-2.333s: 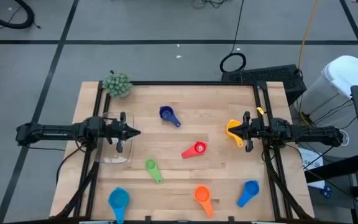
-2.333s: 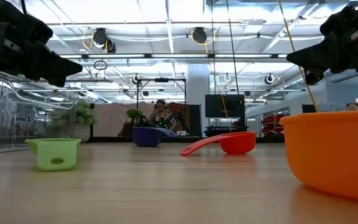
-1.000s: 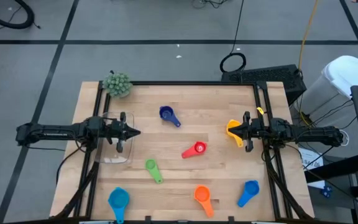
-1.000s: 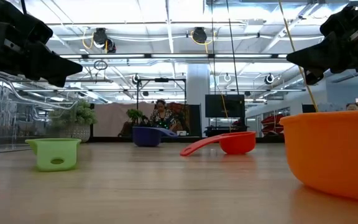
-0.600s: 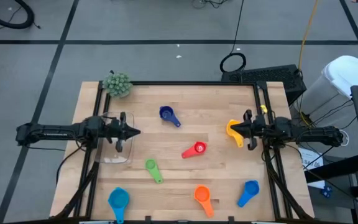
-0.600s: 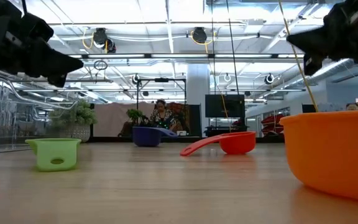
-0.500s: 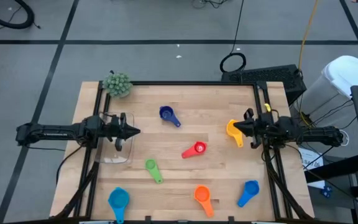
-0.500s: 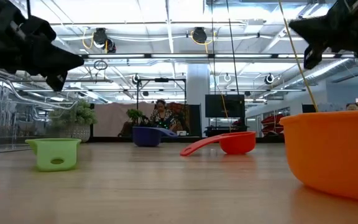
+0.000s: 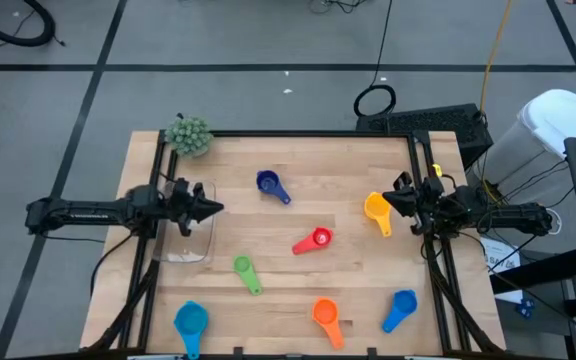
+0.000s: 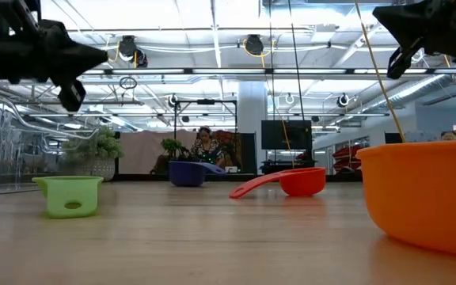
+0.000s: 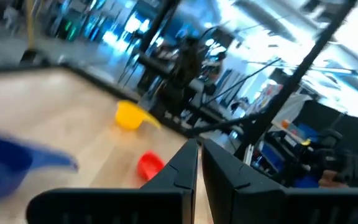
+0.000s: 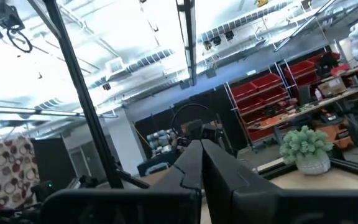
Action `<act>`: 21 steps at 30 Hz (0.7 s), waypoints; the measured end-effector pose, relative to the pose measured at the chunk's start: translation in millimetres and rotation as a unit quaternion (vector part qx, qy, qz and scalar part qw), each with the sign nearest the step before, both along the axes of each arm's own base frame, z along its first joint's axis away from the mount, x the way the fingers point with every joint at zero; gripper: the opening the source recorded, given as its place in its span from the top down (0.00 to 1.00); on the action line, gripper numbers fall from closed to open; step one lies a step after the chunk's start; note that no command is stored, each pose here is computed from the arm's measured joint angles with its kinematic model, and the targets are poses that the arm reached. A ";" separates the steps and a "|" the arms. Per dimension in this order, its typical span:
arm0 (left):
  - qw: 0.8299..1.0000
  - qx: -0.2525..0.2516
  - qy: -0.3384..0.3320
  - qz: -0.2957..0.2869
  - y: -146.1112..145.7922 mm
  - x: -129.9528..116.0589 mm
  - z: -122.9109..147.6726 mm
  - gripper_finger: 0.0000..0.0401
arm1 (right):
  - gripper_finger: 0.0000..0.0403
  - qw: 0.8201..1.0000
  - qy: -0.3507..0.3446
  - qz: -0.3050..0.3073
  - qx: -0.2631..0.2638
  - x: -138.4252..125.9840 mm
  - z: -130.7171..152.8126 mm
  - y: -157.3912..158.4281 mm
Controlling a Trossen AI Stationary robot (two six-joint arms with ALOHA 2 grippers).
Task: Nest measuring cups in basket
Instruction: Move the yellow measuring cup to the top center of the table
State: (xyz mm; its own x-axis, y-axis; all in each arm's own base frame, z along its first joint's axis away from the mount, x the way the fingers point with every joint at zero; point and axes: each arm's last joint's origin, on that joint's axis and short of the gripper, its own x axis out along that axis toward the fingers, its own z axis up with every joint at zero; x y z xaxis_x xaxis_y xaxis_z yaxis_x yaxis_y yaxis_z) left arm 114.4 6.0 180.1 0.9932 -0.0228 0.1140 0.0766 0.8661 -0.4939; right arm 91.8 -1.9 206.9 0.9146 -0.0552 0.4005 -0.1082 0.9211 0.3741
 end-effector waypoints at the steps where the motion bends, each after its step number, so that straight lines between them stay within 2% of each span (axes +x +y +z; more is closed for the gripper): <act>1: 1.000 0.018 -0.013 -0.001 -0.2 -0.3 3.5 0.94 | 1.00 1.000 -0.010 -0.001 -0.003 -0.8 1.8 0.0; 3: 0.998 0.045 -0.040 -0.006 -0.8 -1.1 20.1 0.94 | 1.00 0.999 -0.049 -0.007 -0.014 -4.3 8.7 0.0; 5: 0.995 0.077 -0.062 -0.012 -1.7 -3.4 48.0 0.94 | 1.00 0.993 -0.112 -0.015 -0.027 -11.0 19.1 0.1; 7: 0.992 0.113 -0.049 -0.011 -2.2 -7.4 79.8 0.93 | 1.00 0.984 -0.166 -0.035 -0.054 -18.1 28.4 0.1; 8: 0.991 0.133 -0.032 -0.007 -2.2 -9.9 96.9 0.93 | 1.00 0.982 -0.171 -0.046 -0.071 -18.9 30.0 0.2; 9: 0.989 0.150 -0.006 0.002 -1.9 -12.5 112.4 0.92 | 1.00 0.982 -0.155 -0.055 -0.089 -16.4 29.7 0.2; 14: 0.973 0.214 0.078 0.026 0.1 -12.8 191.5 0.82 | 1.00 0.974 -0.147 -0.092 -0.146 -16.0 88.2 0.2; 17: 0.962 0.254 0.096 0.023 0.5 -8.7 232.4 0.73 | 0.98 0.975 -0.078 -0.098 -0.183 2.0 120.0 0.1; 21: 0.946 0.290 0.139 0.027 2.1 -0.1 267.1 0.60 | 0.91 0.969 0.018 -0.097 -0.225 33.9 163.5 -0.2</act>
